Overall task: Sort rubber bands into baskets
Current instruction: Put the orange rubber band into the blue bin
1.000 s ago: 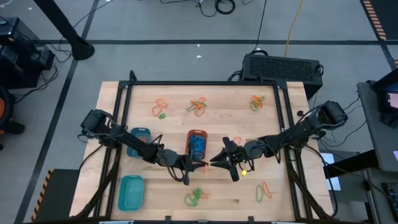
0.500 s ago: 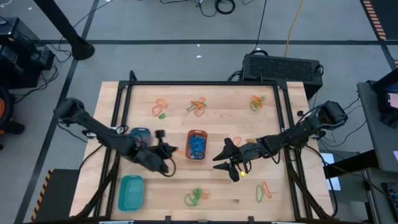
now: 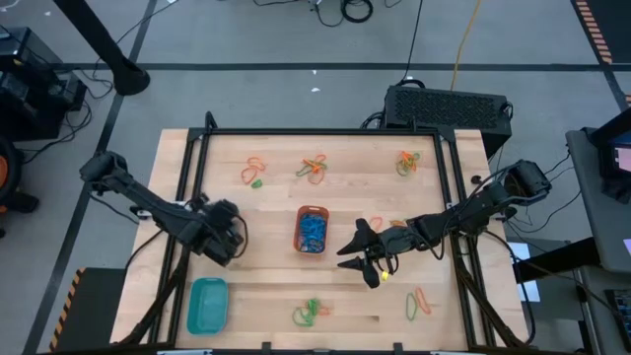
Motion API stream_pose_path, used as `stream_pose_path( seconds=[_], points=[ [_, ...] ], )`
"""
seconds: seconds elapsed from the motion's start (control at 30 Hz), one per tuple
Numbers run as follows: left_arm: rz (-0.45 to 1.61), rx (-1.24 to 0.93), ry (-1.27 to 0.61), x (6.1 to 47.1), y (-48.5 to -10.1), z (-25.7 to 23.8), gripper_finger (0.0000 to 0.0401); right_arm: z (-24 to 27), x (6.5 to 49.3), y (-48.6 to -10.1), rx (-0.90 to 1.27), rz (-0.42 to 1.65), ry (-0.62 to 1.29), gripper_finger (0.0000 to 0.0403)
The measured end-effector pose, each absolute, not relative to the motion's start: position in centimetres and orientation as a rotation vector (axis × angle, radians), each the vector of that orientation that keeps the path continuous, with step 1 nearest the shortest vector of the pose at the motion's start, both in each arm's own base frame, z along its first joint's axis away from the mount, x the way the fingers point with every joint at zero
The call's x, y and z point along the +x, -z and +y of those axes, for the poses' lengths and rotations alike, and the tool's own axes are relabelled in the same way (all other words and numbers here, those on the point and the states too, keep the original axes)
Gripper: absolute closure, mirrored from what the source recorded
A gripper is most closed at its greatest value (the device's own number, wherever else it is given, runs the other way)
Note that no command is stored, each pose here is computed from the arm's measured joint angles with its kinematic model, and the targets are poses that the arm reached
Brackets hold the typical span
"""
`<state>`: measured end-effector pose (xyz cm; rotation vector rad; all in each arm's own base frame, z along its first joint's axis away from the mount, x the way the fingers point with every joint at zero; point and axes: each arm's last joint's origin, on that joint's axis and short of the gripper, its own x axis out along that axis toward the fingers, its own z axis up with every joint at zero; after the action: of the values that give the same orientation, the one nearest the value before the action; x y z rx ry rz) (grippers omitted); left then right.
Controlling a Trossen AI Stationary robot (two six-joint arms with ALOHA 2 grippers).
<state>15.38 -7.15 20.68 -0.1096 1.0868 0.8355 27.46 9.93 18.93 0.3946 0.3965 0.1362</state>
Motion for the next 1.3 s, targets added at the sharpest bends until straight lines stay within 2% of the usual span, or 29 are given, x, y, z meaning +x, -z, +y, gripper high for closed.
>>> stream_pose_path(
  seconds=[0.13, 0.37, 0.83, 1.17, 1.3],
  points=[
    [1.115, -0.205, -0.927, 14.7, -20.4, -6.9, 0.0399, 9.9, 27.5, -18.9, 0.399, 0.397, -0.135, 0.0243],
    [1.171, -0.209, -0.944, 14.1, -19.5, -6.7, 0.0395, 9.9, 27.5, -18.9, 0.417, 0.399, -0.131, 0.0243],
    [1.186, -0.194, -0.954, 13.8, -19.0, -6.5, 0.034, 9.9, 27.4, -18.9, 0.416, 0.401, -0.131, 0.0243],
    [1.175, -0.188, -0.954, 13.9, -19.0, -6.5, 0.0277, 9.9, 27.4, -18.9, 0.42, 0.401, -0.131, 0.0243],
    [1.175, -0.185, -0.939, 14.0, -19.0, -6.6, 0.0265, 9.9, 27.4, -18.9, 0.424, 0.402, -0.13, 0.0243]
  ],
)
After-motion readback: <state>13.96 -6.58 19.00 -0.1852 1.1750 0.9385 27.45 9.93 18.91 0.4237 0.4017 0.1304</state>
